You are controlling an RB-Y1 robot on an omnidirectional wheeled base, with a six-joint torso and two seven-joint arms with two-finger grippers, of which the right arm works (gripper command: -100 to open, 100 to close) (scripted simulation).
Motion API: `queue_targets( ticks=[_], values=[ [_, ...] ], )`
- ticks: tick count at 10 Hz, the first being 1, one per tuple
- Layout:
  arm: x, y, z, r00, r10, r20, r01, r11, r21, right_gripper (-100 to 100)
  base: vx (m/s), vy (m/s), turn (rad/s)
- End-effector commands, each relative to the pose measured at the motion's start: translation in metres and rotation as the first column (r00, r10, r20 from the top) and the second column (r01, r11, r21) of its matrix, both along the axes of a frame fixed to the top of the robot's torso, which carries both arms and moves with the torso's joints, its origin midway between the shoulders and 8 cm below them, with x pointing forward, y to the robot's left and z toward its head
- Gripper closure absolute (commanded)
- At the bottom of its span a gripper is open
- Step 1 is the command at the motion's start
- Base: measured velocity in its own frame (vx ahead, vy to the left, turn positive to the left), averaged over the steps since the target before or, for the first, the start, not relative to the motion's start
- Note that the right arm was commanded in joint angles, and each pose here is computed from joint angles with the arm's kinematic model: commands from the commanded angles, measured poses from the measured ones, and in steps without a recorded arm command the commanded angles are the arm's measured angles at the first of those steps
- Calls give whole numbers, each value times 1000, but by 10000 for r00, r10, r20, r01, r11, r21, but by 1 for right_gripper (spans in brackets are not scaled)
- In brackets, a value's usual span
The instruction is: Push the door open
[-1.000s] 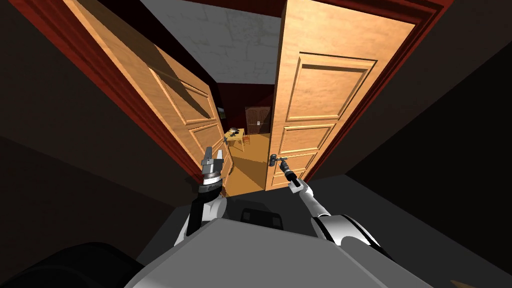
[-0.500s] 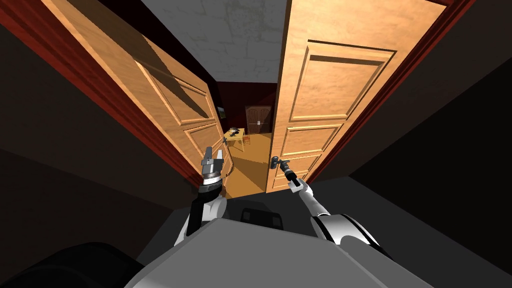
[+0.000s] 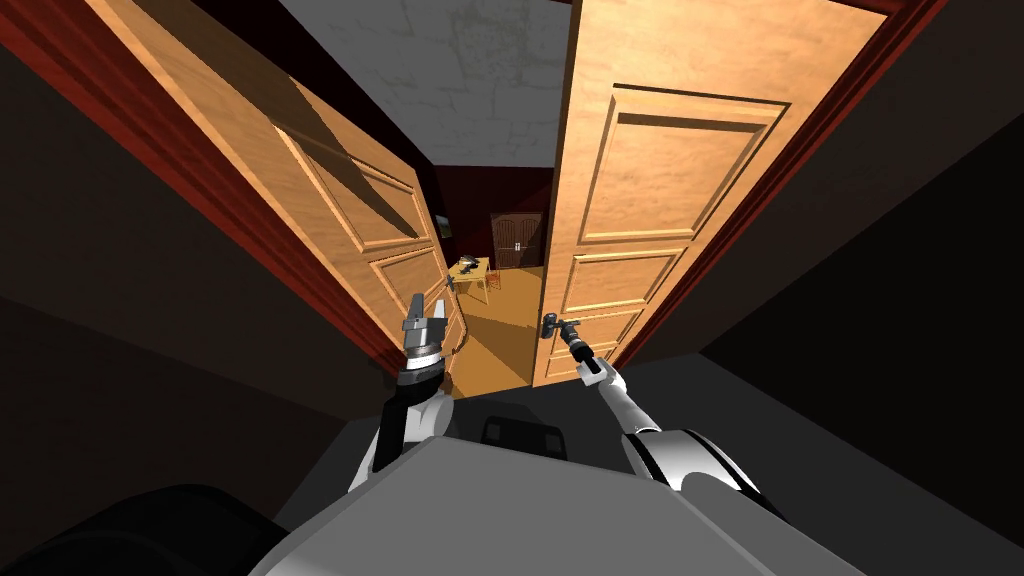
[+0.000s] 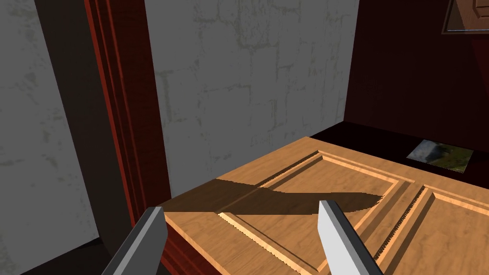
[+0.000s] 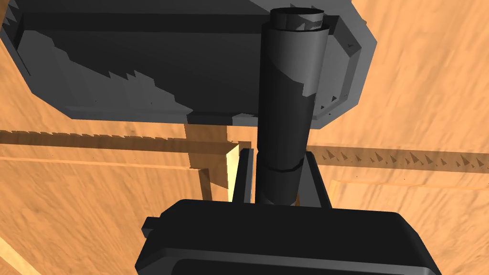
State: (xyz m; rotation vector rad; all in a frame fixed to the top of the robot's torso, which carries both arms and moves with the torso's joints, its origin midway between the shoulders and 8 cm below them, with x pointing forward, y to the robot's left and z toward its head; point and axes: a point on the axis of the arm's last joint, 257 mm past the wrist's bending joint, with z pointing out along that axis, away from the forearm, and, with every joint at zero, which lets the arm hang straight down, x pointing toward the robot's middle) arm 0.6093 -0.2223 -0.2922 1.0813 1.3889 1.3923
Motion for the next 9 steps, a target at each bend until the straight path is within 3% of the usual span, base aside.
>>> queue_targets(
  ticks=[1, 5, 7, 9],
  values=[
    [2, -8, 4, 9998, -174, 86, 174, 9998, 0, 100, 138, 79, -47],
    [4, -26, 4, 9982, -584, 95, 584, 9983, -4, 100, 159, 91, -31],
    [4, -26, 4, 9982, -584, 95, 584, 9983, -4, 100, 97, 29, -4],
    [4, -43, 4, 9953, -967, 100, 967, 9953, -7, 100, 144, 100, -55]
  ],
)
